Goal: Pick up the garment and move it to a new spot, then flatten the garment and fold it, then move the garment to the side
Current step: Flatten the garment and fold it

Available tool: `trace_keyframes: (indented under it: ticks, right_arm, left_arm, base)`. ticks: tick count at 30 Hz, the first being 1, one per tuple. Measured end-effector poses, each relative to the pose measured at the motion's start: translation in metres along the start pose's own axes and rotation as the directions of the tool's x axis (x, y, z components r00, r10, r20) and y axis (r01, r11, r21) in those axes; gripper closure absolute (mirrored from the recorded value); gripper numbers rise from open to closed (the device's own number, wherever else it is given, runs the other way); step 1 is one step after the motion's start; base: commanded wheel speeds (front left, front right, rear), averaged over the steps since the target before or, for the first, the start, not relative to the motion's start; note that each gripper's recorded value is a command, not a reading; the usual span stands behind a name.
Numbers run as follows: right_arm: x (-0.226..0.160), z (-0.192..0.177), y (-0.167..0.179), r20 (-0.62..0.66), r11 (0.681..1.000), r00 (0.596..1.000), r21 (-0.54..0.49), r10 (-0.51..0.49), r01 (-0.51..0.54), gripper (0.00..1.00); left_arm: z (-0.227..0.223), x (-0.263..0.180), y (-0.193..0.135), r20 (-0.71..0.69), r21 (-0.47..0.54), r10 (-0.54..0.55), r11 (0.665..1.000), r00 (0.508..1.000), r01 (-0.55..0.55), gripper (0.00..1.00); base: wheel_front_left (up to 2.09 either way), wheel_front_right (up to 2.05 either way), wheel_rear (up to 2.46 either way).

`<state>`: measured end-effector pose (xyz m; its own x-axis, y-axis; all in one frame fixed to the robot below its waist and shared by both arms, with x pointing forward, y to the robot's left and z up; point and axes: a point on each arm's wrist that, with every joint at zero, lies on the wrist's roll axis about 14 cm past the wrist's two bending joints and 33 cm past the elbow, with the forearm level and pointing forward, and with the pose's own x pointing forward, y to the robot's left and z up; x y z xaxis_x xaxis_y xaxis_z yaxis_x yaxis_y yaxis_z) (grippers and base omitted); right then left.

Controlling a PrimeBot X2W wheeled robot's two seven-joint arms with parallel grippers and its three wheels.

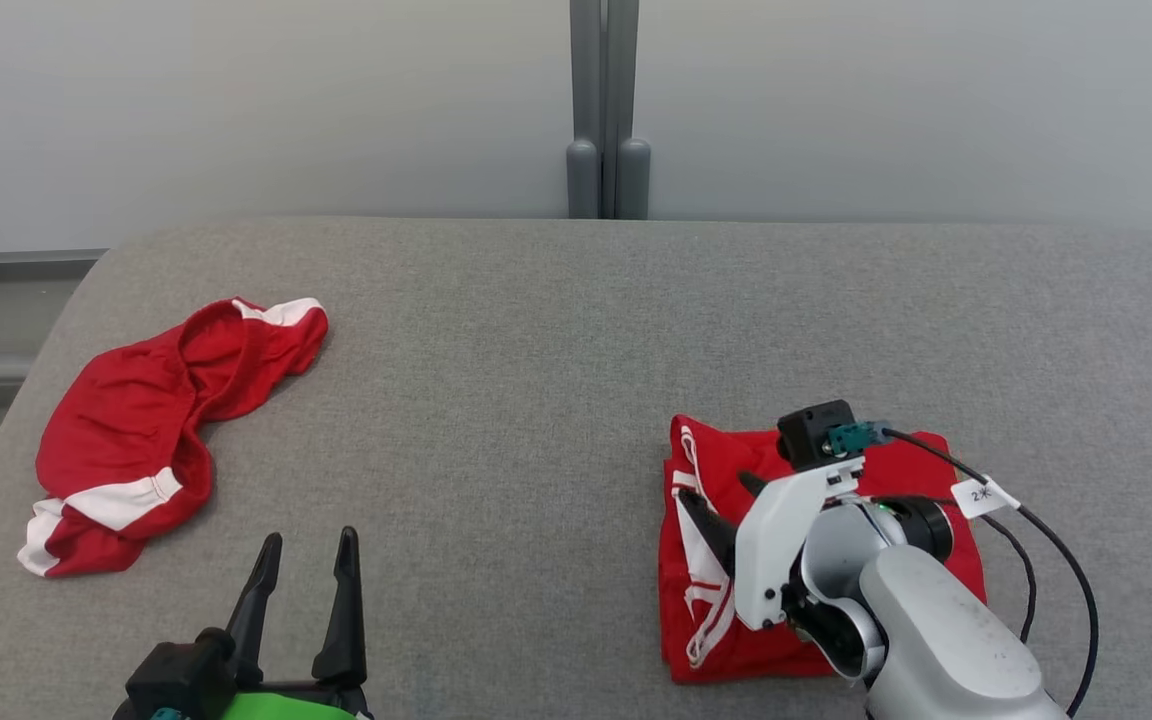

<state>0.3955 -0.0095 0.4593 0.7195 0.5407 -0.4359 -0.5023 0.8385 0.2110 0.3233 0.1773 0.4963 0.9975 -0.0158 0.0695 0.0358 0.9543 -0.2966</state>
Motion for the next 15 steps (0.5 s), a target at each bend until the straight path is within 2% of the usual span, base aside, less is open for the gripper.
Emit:
trace_keyframes:
  ticks: [3,7,12,15]
  right_arm:
    - [-0.003,0.027,0.004,0.116,0.998,0.993,0.054,0.022,-0.028,0.0]
    - [-0.011,0.055,-0.011,0.248,0.996,0.969,0.093,-0.021,-0.002,0.0]
    - [-0.032,0.075,-0.049,0.384,0.988,0.911,0.087,-0.149,0.125,0.0]
    - [-0.051,0.065,-0.078,0.42,0.97,0.874,0.093,-0.245,0.227,0.0]
  left_arm:
    - [0.0,0.002,-0.002,0.001,0.0,-0.007,1.0,1.0,0.007,0.0]
    - [0.0,0.004,-0.006,0.001,-0.002,-0.02,1.0,1.0,0.02,0.0]
    - [0.0,0.006,-0.012,0.002,-0.007,-0.042,0.999,0.999,0.042,0.0]
    - [-0.001,0.005,-0.016,0.0,-0.008,-0.054,0.998,0.999,0.054,0.0]
  base:
    - [0.0,0.0,0.0]
    - [0.0,0.0,0.0]
    - [0.0,0.0,0.0]
    - [0.0,0.0,0.0]
